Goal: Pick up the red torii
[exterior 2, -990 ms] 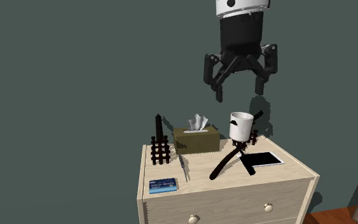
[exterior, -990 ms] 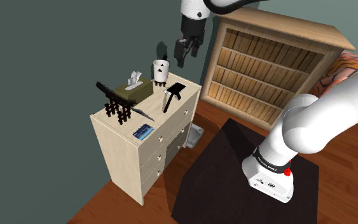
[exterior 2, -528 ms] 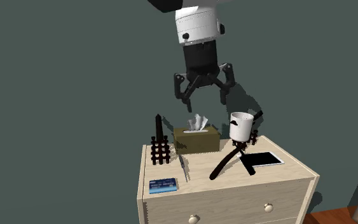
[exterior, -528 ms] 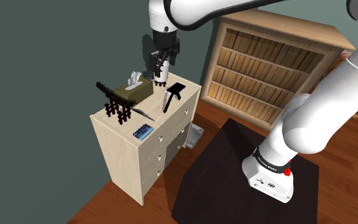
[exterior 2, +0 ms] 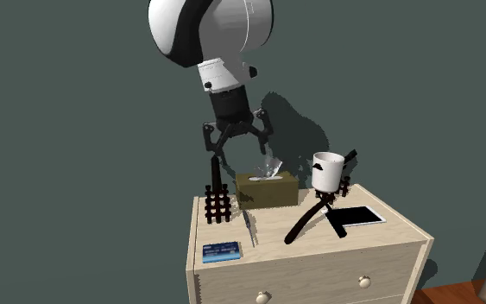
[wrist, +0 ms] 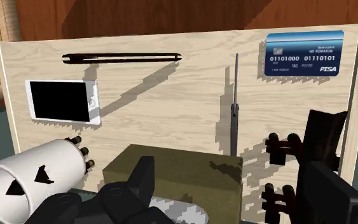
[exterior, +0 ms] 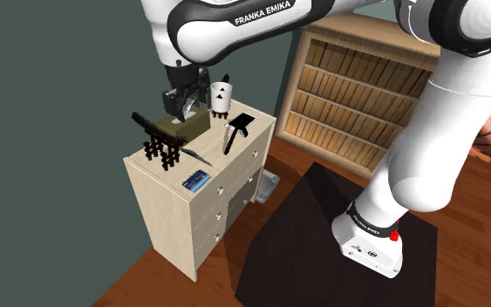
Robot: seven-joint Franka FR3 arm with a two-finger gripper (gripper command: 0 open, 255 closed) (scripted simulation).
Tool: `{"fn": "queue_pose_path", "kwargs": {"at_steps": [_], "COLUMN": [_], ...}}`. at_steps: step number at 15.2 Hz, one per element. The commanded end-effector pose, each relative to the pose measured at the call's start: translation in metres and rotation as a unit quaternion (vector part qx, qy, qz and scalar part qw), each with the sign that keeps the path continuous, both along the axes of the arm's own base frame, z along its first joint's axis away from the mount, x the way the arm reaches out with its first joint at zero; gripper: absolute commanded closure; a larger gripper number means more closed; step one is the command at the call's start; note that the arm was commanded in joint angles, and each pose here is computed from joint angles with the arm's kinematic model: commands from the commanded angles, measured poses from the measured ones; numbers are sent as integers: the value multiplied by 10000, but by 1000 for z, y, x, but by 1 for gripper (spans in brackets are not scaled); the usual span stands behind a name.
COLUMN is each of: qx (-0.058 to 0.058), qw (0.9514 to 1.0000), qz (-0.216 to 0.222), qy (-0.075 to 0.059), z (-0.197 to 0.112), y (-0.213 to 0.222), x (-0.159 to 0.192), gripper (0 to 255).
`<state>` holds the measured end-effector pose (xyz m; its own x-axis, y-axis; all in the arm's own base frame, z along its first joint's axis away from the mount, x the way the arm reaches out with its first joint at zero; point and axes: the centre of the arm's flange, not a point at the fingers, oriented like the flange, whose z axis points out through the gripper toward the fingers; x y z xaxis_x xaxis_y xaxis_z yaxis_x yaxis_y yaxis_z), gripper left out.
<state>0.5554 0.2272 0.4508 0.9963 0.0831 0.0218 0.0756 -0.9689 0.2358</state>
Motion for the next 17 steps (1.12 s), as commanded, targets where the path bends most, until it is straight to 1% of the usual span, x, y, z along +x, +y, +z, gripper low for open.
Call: {"fn": "queue_pose_path", "kwargs": {"at_steps": [1,7,8,15,17], "qx": [-61,-241,-256,-256,-256], "qw": [10000,9996,9996,9996,9996], "qz": [12,60,64,64,64], "qy": [30,122,130,130,130], "z": [-14,-58,-62,-99,-102], "y": [18,71,76,76,76], "x": [15,63,67,67,67], "gripper": [0,0,0,0,0]}}
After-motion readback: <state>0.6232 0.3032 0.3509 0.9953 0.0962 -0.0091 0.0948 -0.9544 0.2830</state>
